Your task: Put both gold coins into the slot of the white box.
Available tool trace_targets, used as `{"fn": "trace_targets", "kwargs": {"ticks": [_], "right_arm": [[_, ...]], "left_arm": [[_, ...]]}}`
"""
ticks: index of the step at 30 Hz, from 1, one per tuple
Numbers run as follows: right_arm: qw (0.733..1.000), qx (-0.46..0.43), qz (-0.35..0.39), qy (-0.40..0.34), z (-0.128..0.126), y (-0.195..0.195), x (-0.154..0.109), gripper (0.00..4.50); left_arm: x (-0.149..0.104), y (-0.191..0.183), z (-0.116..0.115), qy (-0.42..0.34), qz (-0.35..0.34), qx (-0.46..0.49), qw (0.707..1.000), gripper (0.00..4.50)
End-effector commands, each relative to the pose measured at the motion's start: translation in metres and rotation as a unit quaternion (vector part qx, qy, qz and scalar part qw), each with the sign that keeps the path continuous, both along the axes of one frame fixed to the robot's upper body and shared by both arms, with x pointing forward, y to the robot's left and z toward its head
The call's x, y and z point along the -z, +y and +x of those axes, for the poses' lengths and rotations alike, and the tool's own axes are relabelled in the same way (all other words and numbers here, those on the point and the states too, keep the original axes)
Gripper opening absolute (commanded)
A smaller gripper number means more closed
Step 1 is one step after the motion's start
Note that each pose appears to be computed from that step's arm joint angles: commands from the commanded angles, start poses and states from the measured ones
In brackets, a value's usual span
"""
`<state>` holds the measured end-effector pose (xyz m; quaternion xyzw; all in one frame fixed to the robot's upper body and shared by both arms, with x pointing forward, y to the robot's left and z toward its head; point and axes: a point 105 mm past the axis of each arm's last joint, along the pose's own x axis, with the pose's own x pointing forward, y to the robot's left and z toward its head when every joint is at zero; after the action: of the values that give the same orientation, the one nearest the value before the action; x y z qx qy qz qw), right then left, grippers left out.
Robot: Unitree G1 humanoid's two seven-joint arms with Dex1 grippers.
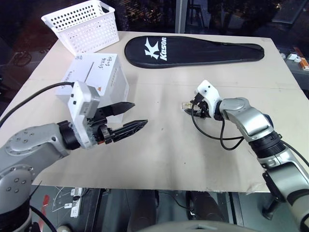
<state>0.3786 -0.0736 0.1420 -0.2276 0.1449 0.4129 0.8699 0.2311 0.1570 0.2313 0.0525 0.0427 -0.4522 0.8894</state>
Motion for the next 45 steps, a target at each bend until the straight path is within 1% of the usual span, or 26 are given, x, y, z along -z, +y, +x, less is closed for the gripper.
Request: {"fn": "trace_targets", "kwargs": {"ticks": [1,10,13,16,17,23,27,29,32,35,38,42,45], "right_arm": [[1.0,0.001,0.01,-0.024,0.004,0.0,-0.017,2.39],[1.0,0.004,0.02,-0.018,0.005,0.0,-0.019,2.39],[1.0,0.006,0.02,-0.015,0.006,0.0,-0.017,1.56],[1.0,0.005,0.018,-0.011,0.006,-0.001,-0.015,0.19],[1.0,0.005,0.017,-0.009,0.006,-0.001,-0.014,0.03],[1.0,0.005,0.017,-0.01,0.006,-0.003,-0.015,0.03],[0.999,-0.014,0.041,-0.014,-0.001,-0.003,-0.029,0.03],[0.995,-0.047,0.082,-0.008,-0.013,0.001,-0.045,0.03],[0.979,-0.132,0.158,0.006,-0.047,0.01,-0.077,0.03],[0.958,-0.199,0.205,0.025,-0.078,0.018,-0.102,0.0],[0.948,-0.234,0.213,0.026,-0.1,0.024,-0.115,0.0],[0.94,-0.255,0.226,0.025,-0.114,0.031,-0.125,0.0],[0.938,-0.26,0.229,0.026,-0.117,0.034,-0.127,0.0]], "left_arm": [[-0.006,-0.005,-0.004,-0.022,0.003,0.01,1.0,3.65],[-0.007,-0.006,-0.004,-0.024,-0.001,0.008,1.0,3.65],[-0.007,-0.007,-0.004,-0.025,-0.002,0.008,1.0,3.72],[-0.007,-0.007,-0.003,-0.026,-0.002,0.007,1.0,3.72],[-0.007,-0.007,-0.003,-0.026,-0.002,0.006,1.0,3.72],[-0.006,-0.006,-0.003,-0.023,-0.007,0.004,1.0,3.72],[-0.005,-0.006,0.0,-0.004,-0.04,-0.002,0.999,3.72],[-0.006,-0.006,0.002,0.006,-0.063,-0.002,0.998,3.72],[-0.009,-0.008,0.007,0.025,-0.101,0.01,0.995,3.72],[-0.013,-0.015,0.01,0.039,-0.126,0.039,0.991,2.83],[-0.016,-0.026,0.017,0.039,-0.133,0.057,0.989,1.5],[-0.019,-0.037,0.021,0.043,-0.141,0.089,0.985,1.5],[-0.023,-0.044,0.023,0.043,-0.148,0.109,0.982,1.5]]}}
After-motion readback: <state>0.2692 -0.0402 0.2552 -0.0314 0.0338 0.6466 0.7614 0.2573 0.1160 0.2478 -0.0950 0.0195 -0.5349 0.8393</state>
